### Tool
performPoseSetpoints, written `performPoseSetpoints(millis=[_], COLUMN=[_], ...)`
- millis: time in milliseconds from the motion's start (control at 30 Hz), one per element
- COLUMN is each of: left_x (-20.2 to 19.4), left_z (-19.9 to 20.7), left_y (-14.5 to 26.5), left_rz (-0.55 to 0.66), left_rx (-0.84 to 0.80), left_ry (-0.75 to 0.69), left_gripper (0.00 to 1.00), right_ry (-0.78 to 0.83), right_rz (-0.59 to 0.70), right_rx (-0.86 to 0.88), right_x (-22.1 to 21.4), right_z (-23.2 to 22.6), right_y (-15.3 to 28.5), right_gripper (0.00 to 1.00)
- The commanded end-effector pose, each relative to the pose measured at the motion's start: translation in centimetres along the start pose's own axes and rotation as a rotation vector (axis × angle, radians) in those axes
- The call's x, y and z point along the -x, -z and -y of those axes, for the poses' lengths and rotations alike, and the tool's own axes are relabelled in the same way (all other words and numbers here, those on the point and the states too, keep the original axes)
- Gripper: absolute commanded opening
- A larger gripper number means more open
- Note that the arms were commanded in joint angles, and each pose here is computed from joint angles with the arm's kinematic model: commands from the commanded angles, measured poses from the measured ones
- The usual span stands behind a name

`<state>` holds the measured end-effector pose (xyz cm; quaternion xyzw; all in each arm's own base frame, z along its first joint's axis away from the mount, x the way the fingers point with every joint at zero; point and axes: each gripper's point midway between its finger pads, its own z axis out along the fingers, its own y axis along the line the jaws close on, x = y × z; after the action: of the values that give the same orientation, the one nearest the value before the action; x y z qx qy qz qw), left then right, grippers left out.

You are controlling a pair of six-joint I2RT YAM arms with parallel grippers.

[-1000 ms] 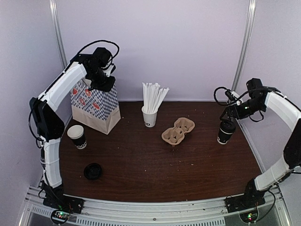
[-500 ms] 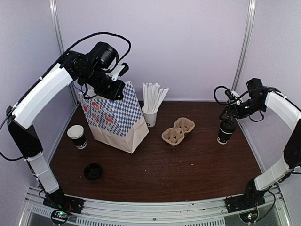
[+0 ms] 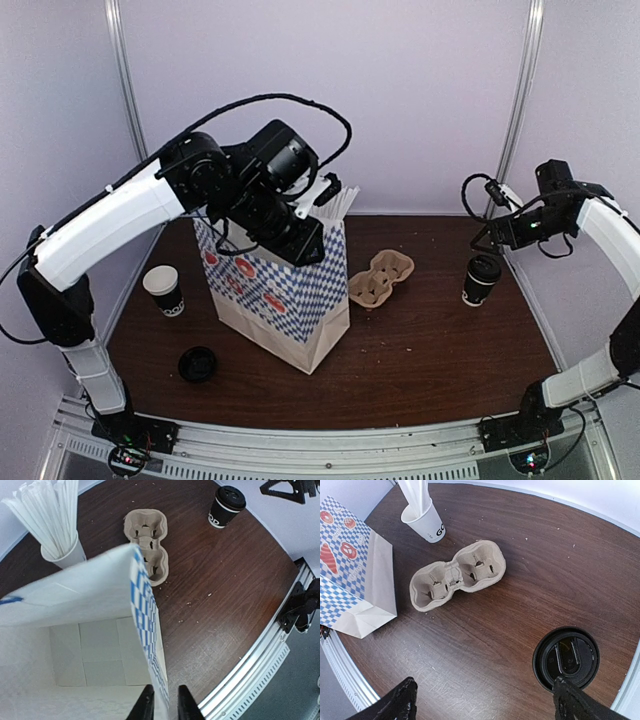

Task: Pack the takeout coffee

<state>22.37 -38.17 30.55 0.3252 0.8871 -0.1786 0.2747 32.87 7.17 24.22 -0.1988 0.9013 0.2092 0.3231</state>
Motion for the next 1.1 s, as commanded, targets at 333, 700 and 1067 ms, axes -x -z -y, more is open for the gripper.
performPoseSetpoints(millis=[333,700,1067], left_x=[6.3,2.5,-0.6], left_z=[1.3,-11.7,-19.4], left_y=[12.6,17.3,15.0], left_rz=[0.429,0.551,0.459], left_rx=[-0.088,0.312,0.456], left_ry=[-0.142,0.020,0.118], left_gripper=[0.68,0.71,0.72], right_ry=[0.314,0.412,0.474], right_rz=[-0.103,-0.268,-0.381], right_rx=[0.002,-0.049,-0.021], right_x=[1.1,4.1,3.9], right_z=[-4.6,-2.0,-1.5], right_y=[-3.4,-16.1,-23.7], right_gripper=[0.82,0.55,0.08])
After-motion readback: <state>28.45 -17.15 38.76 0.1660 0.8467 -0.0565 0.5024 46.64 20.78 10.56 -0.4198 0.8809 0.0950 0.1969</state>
